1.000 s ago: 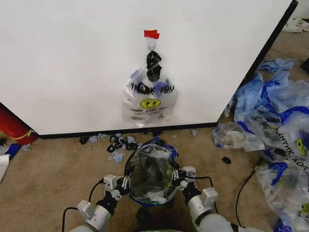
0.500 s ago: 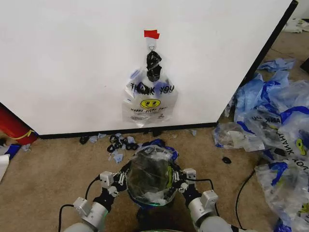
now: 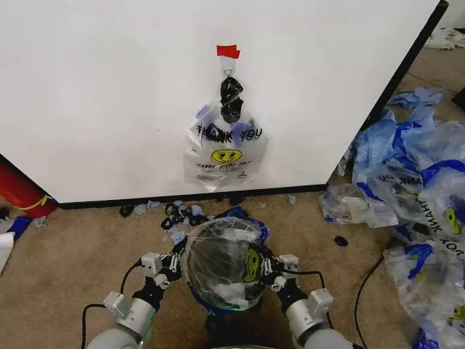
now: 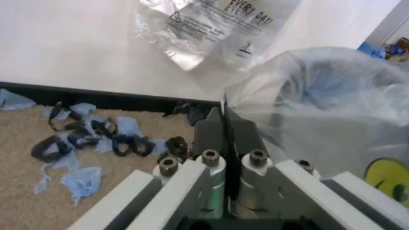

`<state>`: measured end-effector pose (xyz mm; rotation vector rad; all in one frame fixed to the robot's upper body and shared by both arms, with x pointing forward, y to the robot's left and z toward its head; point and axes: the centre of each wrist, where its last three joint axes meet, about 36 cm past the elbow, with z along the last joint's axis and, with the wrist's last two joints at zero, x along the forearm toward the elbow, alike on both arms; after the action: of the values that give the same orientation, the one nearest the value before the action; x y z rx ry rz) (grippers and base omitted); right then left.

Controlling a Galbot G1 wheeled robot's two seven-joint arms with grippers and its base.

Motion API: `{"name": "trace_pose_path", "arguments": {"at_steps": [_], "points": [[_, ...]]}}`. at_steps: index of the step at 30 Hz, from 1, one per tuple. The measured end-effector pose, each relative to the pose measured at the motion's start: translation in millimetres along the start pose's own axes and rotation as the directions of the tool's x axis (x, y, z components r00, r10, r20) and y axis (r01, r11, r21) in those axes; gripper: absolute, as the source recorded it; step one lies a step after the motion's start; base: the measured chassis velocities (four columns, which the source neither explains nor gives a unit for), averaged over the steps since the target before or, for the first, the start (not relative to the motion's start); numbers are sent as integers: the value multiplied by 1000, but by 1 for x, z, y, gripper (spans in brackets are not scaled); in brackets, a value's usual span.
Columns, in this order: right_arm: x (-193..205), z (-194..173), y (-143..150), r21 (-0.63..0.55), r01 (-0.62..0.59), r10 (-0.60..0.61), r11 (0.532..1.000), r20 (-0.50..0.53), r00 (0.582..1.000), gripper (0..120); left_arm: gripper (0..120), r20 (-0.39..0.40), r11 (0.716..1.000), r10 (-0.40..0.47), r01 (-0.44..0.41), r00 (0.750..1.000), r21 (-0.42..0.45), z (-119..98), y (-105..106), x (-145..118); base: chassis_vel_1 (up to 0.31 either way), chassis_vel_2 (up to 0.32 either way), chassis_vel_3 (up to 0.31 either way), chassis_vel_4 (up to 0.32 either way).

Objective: Pick up the garbage bag from the wall and place it over the trash bin.

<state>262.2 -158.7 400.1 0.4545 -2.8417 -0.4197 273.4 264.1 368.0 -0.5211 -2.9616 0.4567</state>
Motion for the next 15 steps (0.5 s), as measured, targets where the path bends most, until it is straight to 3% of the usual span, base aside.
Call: {"name": "trace_pose_path", "arguments": {"at_steps": [15], "points": [[0, -14, 2, -69, 27, -25, 997, 31, 999, 1, 0, -9, 1000, -10, 11, 1000, 9, 12, 0, 2, 0, 0, 0, 0]]}}
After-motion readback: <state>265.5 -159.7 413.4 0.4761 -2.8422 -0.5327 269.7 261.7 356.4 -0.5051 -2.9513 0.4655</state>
